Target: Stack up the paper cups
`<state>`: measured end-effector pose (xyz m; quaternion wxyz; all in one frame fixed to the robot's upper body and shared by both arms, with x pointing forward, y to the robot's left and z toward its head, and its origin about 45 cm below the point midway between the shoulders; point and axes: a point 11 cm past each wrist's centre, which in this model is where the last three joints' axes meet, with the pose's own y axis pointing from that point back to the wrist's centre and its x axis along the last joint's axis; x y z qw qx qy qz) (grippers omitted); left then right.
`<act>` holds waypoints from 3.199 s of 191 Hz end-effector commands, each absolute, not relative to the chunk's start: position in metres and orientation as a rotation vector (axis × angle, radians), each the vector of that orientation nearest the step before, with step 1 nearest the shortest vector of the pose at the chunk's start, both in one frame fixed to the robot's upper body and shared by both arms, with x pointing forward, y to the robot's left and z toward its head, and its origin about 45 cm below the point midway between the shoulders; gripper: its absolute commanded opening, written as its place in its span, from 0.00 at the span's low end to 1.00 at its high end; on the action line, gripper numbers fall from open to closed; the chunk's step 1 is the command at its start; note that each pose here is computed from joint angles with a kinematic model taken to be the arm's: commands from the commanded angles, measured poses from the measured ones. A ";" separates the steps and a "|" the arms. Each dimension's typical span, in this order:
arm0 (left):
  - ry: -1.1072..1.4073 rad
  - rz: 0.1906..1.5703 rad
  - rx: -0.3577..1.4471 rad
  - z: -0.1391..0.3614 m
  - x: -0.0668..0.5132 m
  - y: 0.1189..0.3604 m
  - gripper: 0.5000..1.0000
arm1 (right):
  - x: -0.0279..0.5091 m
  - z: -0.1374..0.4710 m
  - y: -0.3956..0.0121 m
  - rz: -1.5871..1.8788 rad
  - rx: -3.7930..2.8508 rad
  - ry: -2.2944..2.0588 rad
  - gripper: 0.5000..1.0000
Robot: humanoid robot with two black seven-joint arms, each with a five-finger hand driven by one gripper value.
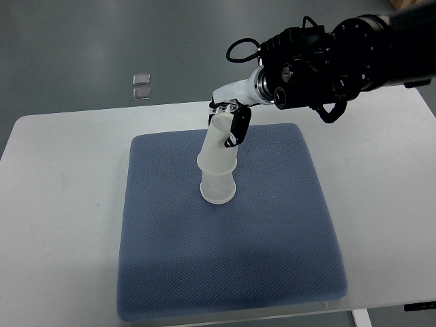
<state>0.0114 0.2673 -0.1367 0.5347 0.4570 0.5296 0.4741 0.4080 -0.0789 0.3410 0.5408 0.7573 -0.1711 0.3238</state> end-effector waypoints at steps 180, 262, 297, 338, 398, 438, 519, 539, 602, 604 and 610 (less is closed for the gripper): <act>1.261 1.130 1.090 -0.137 0.011 0.268 1.00 | 0.407 0.309 -0.087 0.711 1.815 -0.441 0.55; 1.262 1.129 1.089 -0.137 0.011 0.267 1.00 | 0.403 0.310 -0.073 0.707 1.865 -0.436 0.79; 1.263 1.129 1.089 -0.137 0.011 0.267 1.00 | 0.411 0.321 -0.069 0.732 1.876 -0.473 0.80; 1.263 1.126 1.089 -0.137 0.010 0.267 1.00 | 0.424 0.331 -0.053 0.684 1.985 -0.654 0.80; 1.263 1.123 1.085 -0.136 0.011 0.265 1.00 | 0.480 0.327 -0.132 0.107 2.305 -1.426 0.80; 1.265 1.123 1.086 -0.136 0.010 0.265 1.00 | 0.493 0.288 -0.179 -0.404 2.397 -1.856 0.80; 1.264 1.125 1.088 -0.137 0.010 0.266 1.00 | 0.483 0.201 -0.234 -1.095 2.464 -2.198 0.81; 1.265 1.123 1.086 -0.136 0.010 0.265 1.00 | 0.475 0.182 -0.242 -1.154 2.493 -2.179 0.81; 1.265 1.123 1.086 -0.136 0.010 0.265 1.00 | 0.473 0.182 -0.252 -1.189 2.589 -2.156 0.85; 1.265 1.123 1.086 -0.136 0.010 0.265 1.00 | 0.473 0.181 -0.252 -1.190 2.588 -2.154 0.85; 1.265 1.123 1.086 -0.136 0.010 0.265 1.00 | 0.473 0.182 -0.252 -1.189 2.589 -2.156 0.85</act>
